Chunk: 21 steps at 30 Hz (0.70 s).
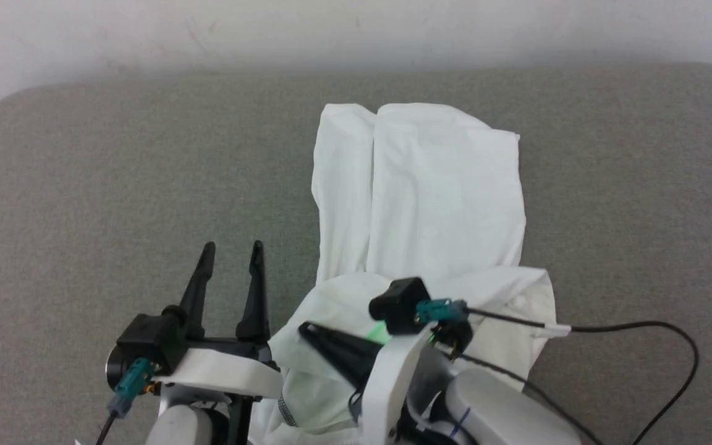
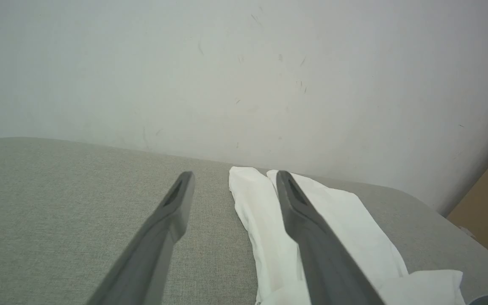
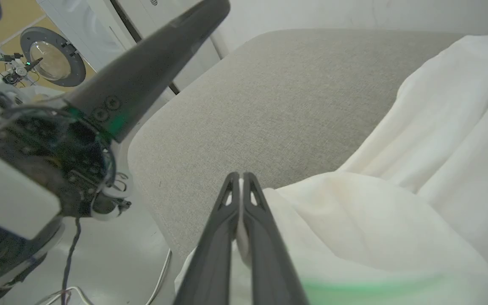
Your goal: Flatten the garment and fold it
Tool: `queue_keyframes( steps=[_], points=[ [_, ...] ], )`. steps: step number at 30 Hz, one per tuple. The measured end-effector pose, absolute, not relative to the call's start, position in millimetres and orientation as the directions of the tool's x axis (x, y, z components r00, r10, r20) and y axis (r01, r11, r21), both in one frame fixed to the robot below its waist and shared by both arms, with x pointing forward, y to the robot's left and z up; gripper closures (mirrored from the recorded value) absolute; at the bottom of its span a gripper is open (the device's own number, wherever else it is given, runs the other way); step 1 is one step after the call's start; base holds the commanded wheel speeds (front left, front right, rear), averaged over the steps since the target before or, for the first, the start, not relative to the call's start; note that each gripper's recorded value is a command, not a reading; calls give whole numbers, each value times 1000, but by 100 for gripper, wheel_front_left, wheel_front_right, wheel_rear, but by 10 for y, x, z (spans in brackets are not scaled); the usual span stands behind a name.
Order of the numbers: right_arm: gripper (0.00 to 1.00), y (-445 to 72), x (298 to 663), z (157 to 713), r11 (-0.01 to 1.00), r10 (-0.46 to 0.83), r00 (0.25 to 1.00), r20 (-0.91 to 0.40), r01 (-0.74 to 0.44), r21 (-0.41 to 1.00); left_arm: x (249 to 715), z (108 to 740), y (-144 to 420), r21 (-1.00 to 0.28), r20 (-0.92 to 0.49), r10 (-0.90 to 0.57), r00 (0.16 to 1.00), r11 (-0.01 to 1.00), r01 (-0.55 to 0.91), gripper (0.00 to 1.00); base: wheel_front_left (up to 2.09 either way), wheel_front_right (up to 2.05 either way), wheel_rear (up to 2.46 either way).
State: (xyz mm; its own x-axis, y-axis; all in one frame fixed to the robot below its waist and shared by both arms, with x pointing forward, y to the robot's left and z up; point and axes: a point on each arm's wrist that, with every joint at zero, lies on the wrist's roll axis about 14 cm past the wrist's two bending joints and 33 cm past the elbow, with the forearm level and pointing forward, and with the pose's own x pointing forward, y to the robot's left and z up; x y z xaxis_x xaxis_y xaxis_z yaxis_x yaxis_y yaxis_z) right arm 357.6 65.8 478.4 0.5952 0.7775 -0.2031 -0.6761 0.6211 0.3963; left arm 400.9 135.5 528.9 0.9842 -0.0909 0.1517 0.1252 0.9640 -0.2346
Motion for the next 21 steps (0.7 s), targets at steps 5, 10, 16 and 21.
queue_keyframes(
  steps=[5, 10, 16, 21],
  points=[
    [100, 883, 3346, 4579, 550, 829, 512, -224, -677, 489, 4044, 5181, 1392, -244, 121, -75, 990, 964, 103, 0, 0, 0, 0],
    [60, 783, 3411, 4262, 595, 801, 522, -293, -641, 485, 4084, 5102, 1436, -243, 99, -63, 993, 966, 85, 0, 0, 0, 0],
    [0, 739, 3555, 4387, 609, 784, 582, -215, -655, 447, 4077, 5096, 1506, -240, 95, -43, 995, 969, 65, 0, 0, 0, 0],
    [0, 640, 3717, 4752, 632, 747, 661, -68, -675, 381, 4009, 5147, 1564, -237, 105, -21, 994, 970, 46, 0, 0, 0, 0]
  ],
)
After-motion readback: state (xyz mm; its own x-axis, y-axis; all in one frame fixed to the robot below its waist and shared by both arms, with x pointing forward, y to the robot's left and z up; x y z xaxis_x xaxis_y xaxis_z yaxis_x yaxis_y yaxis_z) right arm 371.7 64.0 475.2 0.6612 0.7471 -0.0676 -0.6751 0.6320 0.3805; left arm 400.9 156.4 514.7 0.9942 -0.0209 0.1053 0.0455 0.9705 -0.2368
